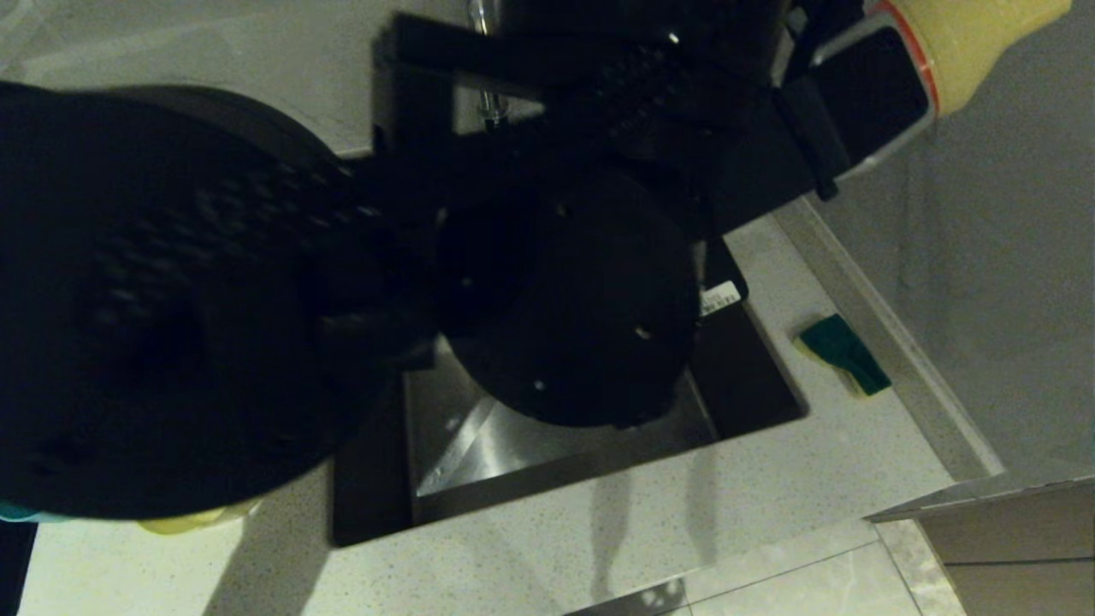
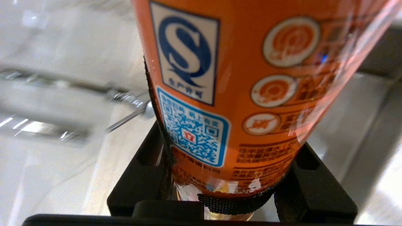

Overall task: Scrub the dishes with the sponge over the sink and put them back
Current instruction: Squeeze it onto the sponge

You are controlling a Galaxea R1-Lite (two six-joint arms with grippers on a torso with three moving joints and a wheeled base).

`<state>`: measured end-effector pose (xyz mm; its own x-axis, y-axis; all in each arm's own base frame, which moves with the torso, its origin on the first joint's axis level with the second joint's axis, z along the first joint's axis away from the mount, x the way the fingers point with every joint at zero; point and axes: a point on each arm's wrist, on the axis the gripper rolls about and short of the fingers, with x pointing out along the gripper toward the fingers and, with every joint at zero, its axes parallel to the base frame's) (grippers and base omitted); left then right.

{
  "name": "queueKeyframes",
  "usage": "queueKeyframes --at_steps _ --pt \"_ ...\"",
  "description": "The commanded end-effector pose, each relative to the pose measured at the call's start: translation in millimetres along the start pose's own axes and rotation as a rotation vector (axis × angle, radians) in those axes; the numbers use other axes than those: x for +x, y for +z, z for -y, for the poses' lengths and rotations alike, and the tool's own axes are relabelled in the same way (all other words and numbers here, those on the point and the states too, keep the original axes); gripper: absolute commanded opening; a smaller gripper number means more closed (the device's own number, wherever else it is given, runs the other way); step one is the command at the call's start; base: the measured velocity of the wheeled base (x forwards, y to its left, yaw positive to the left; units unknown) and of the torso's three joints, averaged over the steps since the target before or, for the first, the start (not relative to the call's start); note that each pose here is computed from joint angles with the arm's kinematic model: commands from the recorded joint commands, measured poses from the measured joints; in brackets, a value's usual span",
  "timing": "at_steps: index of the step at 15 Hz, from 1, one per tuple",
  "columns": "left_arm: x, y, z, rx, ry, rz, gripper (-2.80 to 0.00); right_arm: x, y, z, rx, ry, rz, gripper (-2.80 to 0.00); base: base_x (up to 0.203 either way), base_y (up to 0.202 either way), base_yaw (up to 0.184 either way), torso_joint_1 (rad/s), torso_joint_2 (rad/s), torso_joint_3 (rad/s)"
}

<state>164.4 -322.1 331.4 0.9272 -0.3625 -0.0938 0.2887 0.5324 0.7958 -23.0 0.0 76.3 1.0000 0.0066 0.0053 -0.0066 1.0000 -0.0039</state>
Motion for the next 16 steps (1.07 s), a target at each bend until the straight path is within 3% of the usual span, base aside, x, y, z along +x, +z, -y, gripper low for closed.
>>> queueKeyframes --at_steps 1,4,13,16 --pt "18 5 42.5 0.034 -0.029 -0.006 -2.80 0 0 0 -0.001 0.001 -0.001 -2.80 0.000 0.000 0.000 0.000 0.00 0.000" --pt "34 9 64.2 0.033 -0.023 -0.011 -2.80 0 0 0 -0.001 0.001 -0.001 -2.80 0.000 0.000 0.000 0.000 0.00 0.000" --pt "75 8 120.0 0.065 0.073 -0.140 -2.80 0 0 0 -0.001 0.001 -0.001 -2.80 0.000 0.000 0.000 0.000 0.00 0.000" --pt "82 7 132.9 0.125 0.074 -0.140 -2.80 0 0 0 -0.001 0.001 -0.001 -2.80 0.000 0.000 0.000 0.000 0.00 0.000"
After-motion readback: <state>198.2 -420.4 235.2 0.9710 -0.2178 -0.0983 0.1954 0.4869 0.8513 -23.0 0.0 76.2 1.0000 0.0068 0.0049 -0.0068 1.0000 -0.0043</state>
